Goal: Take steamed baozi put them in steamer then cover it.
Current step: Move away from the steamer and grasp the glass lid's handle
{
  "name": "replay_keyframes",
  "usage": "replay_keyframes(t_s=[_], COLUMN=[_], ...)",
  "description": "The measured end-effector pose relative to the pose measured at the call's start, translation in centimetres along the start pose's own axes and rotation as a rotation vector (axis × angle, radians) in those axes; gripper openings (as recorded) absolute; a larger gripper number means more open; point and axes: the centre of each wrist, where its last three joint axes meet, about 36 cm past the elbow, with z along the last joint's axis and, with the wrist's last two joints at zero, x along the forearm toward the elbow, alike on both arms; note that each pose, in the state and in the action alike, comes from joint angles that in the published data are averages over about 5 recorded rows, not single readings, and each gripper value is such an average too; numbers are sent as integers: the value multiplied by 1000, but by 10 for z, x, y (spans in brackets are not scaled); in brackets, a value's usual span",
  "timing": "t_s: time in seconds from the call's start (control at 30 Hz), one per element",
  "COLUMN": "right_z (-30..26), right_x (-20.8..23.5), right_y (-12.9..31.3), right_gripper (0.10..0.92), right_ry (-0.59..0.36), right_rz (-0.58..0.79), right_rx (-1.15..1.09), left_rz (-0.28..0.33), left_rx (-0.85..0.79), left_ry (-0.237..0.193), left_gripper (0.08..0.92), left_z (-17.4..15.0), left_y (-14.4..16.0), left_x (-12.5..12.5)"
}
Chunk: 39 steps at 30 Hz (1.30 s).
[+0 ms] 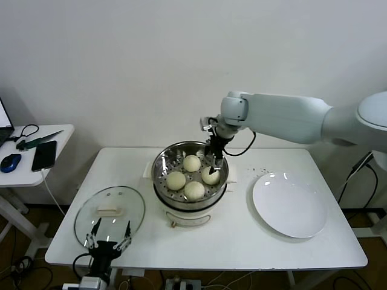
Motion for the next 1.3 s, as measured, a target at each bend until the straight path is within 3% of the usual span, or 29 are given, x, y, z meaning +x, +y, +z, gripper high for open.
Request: replay_keyframes(t_s=[0.3, 0.73, 1.03, 1.3], right_z=[64, 144, 181, 206], right_x=[7, -34, -56, -73], right_y=[23, 98, 153, 207], right_gripper=[823, 823, 823, 823], right_ry=[-290, -682, -844, -888], right_rz=[265, 623, 786, 882], right_rx=[-41, -253, -428, -558], left_rz=[-22, -42, -56, -88], left_rx=[-19, -41, -71, -223], left_ry=[-17, -22, -38, -53], left_gripper=[823, 823, 823, 823], left_z=[-6, -13, -22, -28], left_y=[5, 8, 7, 17], left_x=[-4, -3, -4, -5])
